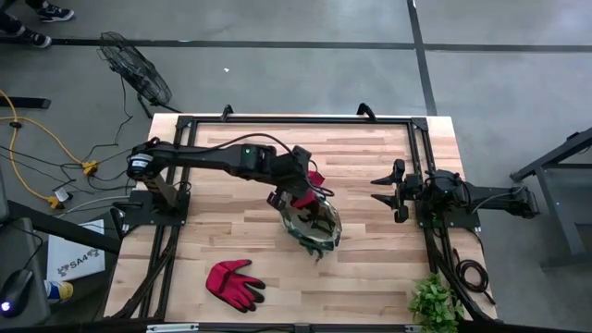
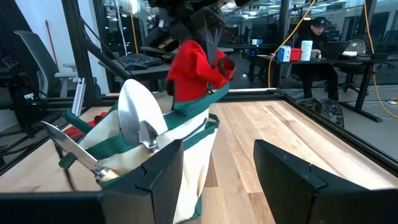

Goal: Pick & Place Garden tools in Gardening bag
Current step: Put the red glove into the gardening bag

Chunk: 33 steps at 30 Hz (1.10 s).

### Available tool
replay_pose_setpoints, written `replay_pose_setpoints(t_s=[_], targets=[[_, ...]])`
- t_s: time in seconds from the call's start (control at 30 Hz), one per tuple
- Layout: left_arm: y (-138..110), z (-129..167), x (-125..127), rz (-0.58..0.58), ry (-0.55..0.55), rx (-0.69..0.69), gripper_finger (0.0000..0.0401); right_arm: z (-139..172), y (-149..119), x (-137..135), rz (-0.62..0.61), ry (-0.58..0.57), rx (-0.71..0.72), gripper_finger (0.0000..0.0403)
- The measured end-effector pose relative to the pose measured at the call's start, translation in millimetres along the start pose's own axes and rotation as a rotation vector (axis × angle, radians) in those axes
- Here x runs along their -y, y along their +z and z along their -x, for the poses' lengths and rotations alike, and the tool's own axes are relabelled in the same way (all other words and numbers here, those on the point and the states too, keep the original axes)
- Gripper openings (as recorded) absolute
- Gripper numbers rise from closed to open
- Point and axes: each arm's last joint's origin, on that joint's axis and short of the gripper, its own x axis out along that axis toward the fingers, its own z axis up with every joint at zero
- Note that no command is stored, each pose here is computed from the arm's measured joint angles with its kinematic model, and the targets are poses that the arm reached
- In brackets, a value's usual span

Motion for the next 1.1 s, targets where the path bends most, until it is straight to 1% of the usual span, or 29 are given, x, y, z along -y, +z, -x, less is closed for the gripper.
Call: replay_pose_setpoints(t_s=[0.2,0.3,0.6,0.73,0.93,1.03,1.1], targets=[[0.0,5.8,-1.2,0.003,-0.004,0.022,0.0,0.0,0.0,0.0,0.0,0.0,0.0,0.0189],[-0.1,7.6,0.4,0.001,-0.037,0.04,0.0,0.0,0.0,0.0,0.0,0.0,0.0,0.0189],[6.8,15.5,7.2,-0.035,-0.065,0.094,0.0,0.0,0.0,0.0,0.0,0.001,0.0,0.0189],[7.3,15.1,8.9,-0.037,-0.109,0.119,0.0,0.0,0.0,0.0,0.0,0.0,0.0,0.0189],[1.9,4.5,5.0,-0.026,-0.089,0.058,0.0,0.0,0.0,0.0,0.0,0.001,0.0,0.0189],[-5.1,0.8,-1.1,0.012,-0.074,0.02,0.0,0.0,0.0,0.0,0.0,0.001,0.0,0.0189],[-8.8,-3.1,-3.9,0.043,-0.044,0.005,0.0,0.0,0.0,0.0,0.0,0.0,0.0,0.0189]])
